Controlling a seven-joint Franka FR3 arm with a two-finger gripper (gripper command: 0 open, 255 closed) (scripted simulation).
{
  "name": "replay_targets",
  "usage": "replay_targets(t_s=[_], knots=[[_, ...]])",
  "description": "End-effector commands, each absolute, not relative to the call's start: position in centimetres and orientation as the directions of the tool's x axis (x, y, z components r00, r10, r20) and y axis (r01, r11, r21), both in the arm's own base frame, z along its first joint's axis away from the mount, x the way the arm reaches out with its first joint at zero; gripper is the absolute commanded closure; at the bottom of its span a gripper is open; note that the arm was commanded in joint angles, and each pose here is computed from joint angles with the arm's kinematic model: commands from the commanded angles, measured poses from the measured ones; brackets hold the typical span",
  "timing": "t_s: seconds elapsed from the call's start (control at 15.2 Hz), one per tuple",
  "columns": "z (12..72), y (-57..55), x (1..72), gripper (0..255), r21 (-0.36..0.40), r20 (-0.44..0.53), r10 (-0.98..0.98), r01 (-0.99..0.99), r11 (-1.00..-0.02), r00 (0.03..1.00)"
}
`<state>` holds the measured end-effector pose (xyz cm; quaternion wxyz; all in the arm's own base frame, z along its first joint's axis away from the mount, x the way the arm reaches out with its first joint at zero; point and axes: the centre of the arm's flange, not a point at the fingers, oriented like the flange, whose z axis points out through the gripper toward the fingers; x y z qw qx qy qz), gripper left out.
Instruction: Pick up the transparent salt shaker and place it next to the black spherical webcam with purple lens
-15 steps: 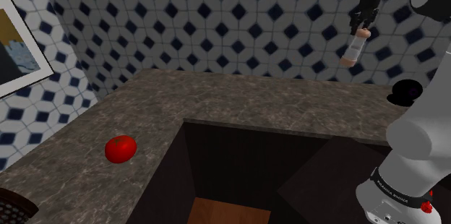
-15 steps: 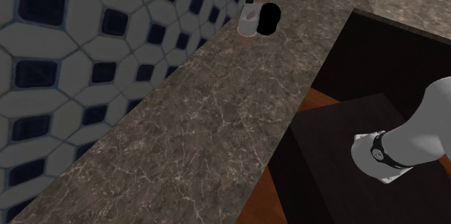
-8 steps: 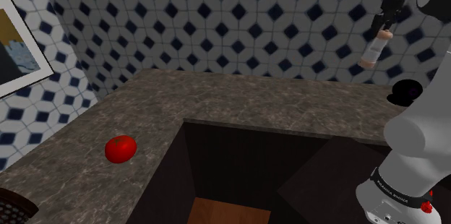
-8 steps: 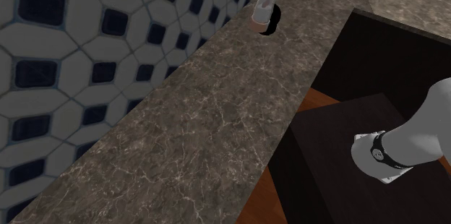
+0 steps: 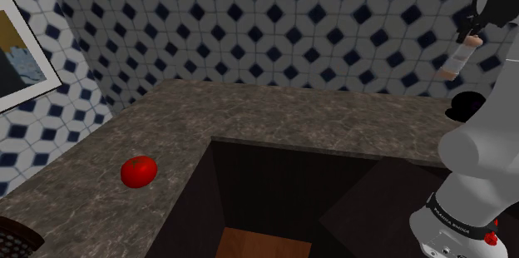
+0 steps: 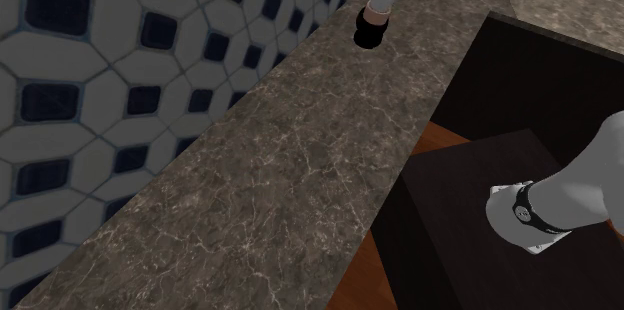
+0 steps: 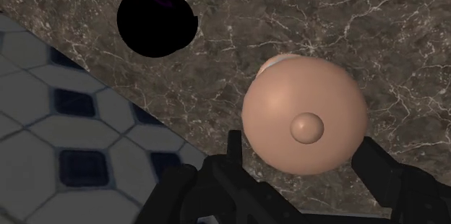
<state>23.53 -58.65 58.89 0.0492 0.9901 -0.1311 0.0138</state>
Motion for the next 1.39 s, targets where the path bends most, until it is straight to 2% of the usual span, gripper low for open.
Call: replay_targets(t_s=[0.0,0.53,1.32], knots=[[59.0,-60.5,21.4,255,0.094,0.040,-0.256,-0.259,-0.961,0.966],[59.0,-66.8,13.5,255,0.094,0.040,-0.256,-0.259,-0.961,0.966],[52.7,-66.8,13.5,255,0.094,0.040,-0.256,-0.259,-0.961,0.966]])
